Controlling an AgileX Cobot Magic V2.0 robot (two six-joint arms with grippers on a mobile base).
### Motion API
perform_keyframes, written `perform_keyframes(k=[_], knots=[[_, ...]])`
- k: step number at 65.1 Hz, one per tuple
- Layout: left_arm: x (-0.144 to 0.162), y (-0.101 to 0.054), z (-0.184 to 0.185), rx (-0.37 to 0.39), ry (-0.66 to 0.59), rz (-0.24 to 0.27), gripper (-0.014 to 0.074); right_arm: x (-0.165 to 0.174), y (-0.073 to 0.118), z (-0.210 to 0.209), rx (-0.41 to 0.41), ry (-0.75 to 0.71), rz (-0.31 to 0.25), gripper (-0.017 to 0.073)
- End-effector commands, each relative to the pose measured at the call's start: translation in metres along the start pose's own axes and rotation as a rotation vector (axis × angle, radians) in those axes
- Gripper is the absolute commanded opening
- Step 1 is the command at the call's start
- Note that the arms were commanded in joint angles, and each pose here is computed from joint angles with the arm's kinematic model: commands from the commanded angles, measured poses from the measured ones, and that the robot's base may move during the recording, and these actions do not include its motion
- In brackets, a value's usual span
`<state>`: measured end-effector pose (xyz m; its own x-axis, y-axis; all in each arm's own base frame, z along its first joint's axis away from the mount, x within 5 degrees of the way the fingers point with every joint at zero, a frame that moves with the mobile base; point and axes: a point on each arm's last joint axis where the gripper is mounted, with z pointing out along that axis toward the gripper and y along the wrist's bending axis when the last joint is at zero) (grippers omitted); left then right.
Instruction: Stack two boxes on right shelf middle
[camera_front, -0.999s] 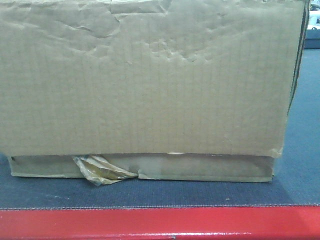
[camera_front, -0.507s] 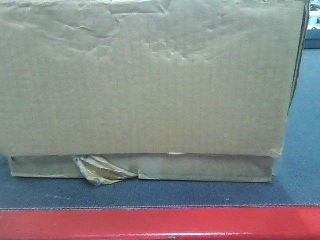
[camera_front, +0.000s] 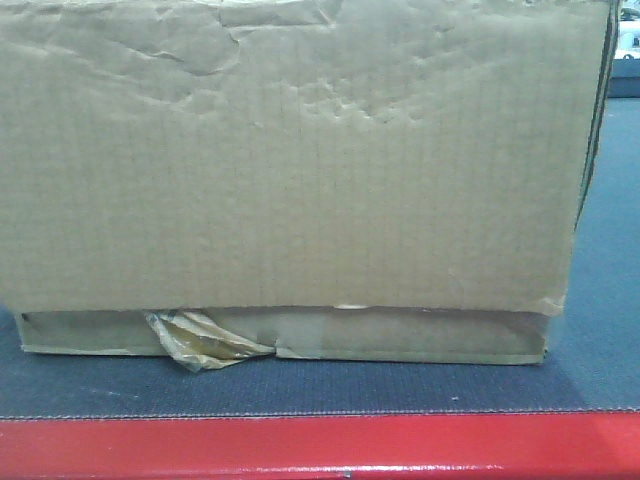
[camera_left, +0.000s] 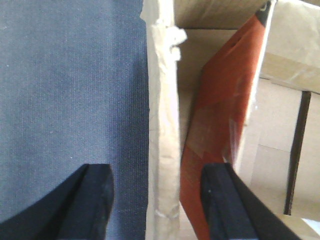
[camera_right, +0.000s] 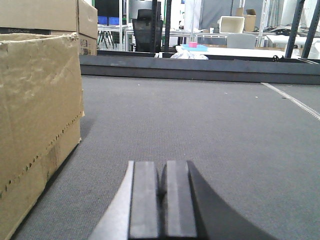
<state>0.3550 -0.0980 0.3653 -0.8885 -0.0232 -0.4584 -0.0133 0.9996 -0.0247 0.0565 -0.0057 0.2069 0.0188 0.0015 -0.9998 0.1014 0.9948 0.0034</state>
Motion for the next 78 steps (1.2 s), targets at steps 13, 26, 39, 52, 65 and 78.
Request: perform_keyframes(k=[13,26,39,52,65,78], knots=[[0.01,0.003,0.009,-0.019,0.041,0.024,0.0274,-0.002,0.0,0.0,0.004,-0.024,-0.006,-0.0163],[0.015,0.003,0.016,-0.017,0.073,0.023,0.0274,-0.002,0.0,0.0,0.004,-0.024,-0.006,-0.0163],[0.016,0.002,0.016,-0.01,0.076,0.02,0.0274,-0.002,0.0,0.0,0.004,-0.024,-0.006,-0.0163],[0.016,0.002,0.016,-0.009,0.076,0.019,0.0274,-0.002,0.0,0.0,0.004,-0.024,-0.006,-0.0163],[0.016,0.002,0.016,-0.006,0.077,0.018,0.0274,-0.002,0.0,0.0,0.004,-0.024,-0.006,-0.0163],[0.016,0.002,0.016,-0.006,0.077,0.018,0.0274,-0.007,0.0,-0.001,0.005,-0.08,-0.006,-0.0163]])
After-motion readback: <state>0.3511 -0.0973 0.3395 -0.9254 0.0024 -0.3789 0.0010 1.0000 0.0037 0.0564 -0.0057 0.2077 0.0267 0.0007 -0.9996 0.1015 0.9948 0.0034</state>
